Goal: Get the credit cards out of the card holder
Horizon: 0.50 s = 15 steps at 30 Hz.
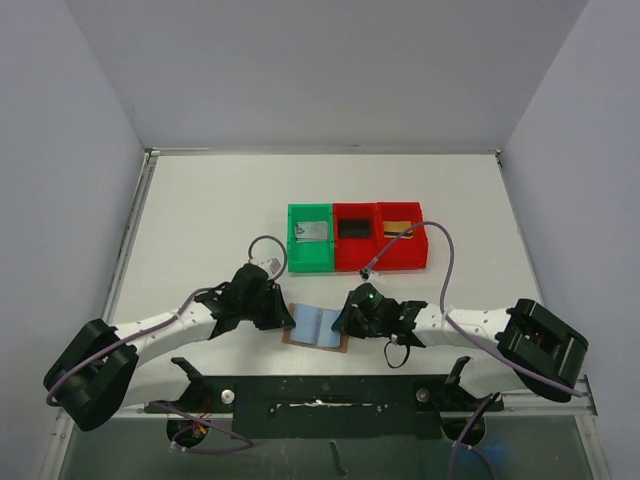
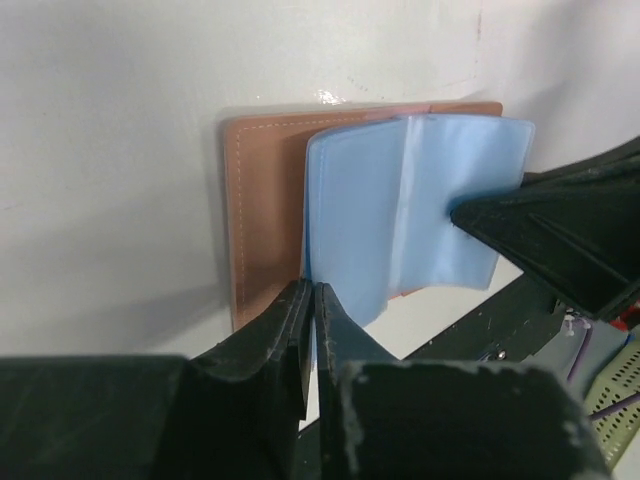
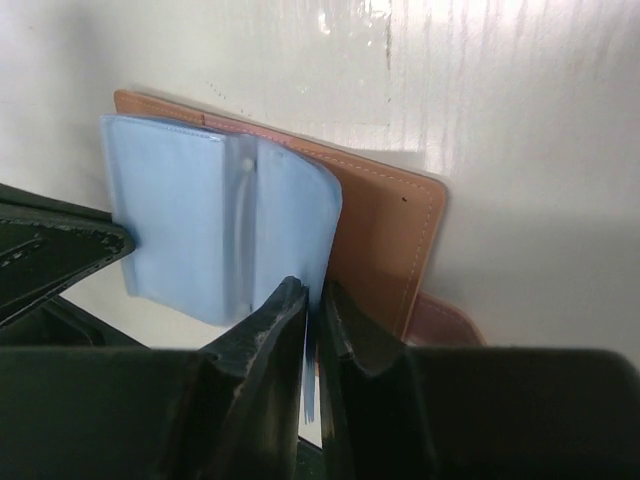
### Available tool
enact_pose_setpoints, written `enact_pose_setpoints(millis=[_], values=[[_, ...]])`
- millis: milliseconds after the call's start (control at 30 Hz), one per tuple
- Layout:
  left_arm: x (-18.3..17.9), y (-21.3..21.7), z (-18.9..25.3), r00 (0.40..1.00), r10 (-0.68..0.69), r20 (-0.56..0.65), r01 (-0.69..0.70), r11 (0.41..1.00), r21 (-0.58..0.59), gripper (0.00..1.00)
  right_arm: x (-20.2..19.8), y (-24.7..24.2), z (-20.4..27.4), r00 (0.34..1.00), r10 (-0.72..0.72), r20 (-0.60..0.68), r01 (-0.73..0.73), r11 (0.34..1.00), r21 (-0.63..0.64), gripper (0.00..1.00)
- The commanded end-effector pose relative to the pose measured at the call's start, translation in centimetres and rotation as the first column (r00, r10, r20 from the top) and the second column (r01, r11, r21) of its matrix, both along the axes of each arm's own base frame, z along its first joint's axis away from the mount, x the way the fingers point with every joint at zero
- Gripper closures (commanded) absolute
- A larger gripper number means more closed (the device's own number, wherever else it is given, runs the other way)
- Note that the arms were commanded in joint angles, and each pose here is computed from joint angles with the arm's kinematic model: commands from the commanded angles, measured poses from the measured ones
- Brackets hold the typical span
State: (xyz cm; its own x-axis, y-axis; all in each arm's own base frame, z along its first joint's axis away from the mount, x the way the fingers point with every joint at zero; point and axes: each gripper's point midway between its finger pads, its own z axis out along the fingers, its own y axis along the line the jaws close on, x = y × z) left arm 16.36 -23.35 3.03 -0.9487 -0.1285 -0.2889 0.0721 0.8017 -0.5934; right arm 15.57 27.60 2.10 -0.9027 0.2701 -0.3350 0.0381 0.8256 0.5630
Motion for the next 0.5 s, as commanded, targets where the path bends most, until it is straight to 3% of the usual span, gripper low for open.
enact_pose_setpoints(millis=[0,67,233,367,467], values=[[1.4,-0.2,2.8,0.995,0.053,0.084,-0.052,0.998,-0.018,0.91,1.5,0.0,2.5,0.997,0.060,0.047,-0.059,0.998,-0.017,0.76],[1.8,0.4,3.3,0.992,0.079,0.102,-0.079,0.997,0.003,0.80,1.4,-0.2,3.2,0.993,0.109,0.047,-0.107,0.993,-0.051,0.54],[2.2,2.0,4.9,0.981,0.126,0.148,-0.136,0.989,0.056,0.52,3.4,-2.7,7.8,0.982,0.085,0.170,-0.066,0.992,-0.112,0.16],[3.5,4.0,7.7,0.955,0.171,0.243,-0.203,0.973,0.113,0.38,7.1,-7.0,13.2,0.938,0.019,0.345,0.045,0.983,-0.178,0.00],[5.1,6.2,11.2,0.909,0.218,0.355,-0.284,0.947,0.147,0.24,9.8,-10.6,17.4,0.870,-0.005,0.494,0.141,0.961,-0.238,0.02]])
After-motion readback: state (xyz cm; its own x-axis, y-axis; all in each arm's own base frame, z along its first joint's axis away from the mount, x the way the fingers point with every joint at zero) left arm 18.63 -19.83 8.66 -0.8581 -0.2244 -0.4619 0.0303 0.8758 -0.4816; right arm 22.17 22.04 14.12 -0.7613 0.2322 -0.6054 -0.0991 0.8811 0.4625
